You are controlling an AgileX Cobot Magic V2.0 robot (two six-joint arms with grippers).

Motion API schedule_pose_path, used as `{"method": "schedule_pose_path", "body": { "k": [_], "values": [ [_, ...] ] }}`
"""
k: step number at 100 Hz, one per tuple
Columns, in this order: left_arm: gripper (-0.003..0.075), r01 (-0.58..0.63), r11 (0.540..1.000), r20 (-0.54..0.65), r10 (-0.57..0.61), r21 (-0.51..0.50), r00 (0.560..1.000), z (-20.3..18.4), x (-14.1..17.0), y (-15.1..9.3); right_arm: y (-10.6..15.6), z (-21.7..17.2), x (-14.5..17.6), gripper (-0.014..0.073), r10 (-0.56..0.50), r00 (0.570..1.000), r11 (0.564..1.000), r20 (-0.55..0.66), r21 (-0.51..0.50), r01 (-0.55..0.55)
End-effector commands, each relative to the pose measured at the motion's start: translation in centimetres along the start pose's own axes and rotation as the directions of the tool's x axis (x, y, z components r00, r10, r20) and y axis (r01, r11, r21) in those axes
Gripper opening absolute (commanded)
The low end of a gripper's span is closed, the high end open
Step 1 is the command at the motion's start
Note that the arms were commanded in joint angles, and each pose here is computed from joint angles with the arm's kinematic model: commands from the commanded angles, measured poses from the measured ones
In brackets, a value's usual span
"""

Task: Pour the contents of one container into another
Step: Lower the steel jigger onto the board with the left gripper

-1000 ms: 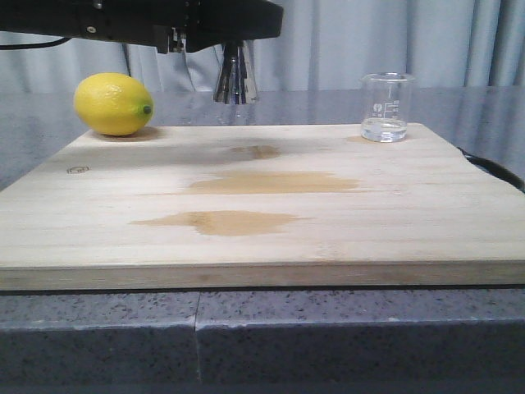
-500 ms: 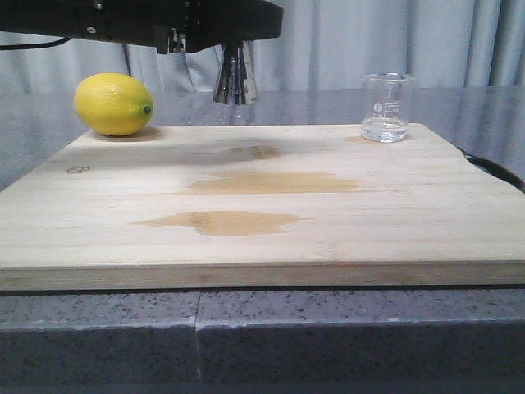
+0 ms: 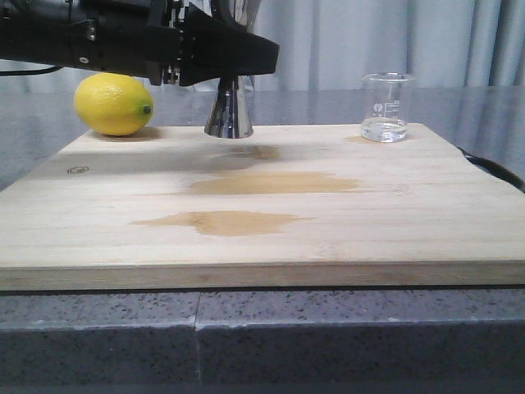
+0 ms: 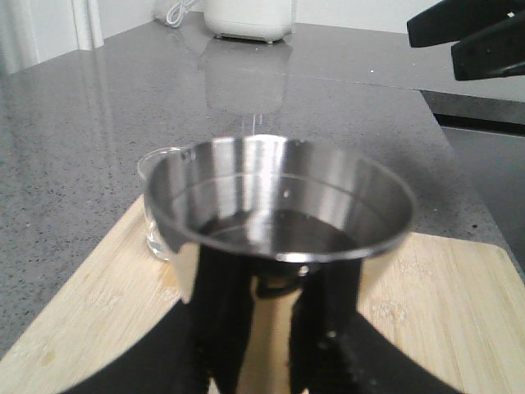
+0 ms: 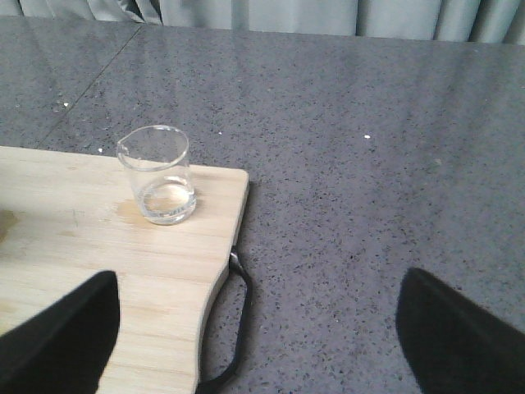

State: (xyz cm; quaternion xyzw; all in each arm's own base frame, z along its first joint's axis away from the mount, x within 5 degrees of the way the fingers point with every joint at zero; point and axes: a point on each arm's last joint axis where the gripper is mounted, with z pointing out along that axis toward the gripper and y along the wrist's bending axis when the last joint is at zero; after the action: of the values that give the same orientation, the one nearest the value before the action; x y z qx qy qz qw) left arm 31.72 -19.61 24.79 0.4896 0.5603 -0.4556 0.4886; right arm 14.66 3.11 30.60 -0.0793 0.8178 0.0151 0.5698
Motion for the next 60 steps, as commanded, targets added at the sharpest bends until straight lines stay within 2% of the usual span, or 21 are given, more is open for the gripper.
{"method": "schedule_pose_path", "body": {
  "k": [1, 60],
  "values": [
    [0.0197, -0.037, 0.998, 0.141, 0.029, 0.058, 0.990, -0.1, -2.8, -1.0, 0.2, -0.4, -1.3, 0.0594, -0.020, 0.996, 1.000, 0.082, -0.022, 0.022],
    [0.0197, 0.014, 0.998, 0.112, -0.021, 0.065, 0.994, 0.0, -1.0, -1.0, 0.1, -0.4, -1.3, 0.0594, -0.040, 0.996, 0.999, 0.086, -0.016, 0.042]
  ]
}}
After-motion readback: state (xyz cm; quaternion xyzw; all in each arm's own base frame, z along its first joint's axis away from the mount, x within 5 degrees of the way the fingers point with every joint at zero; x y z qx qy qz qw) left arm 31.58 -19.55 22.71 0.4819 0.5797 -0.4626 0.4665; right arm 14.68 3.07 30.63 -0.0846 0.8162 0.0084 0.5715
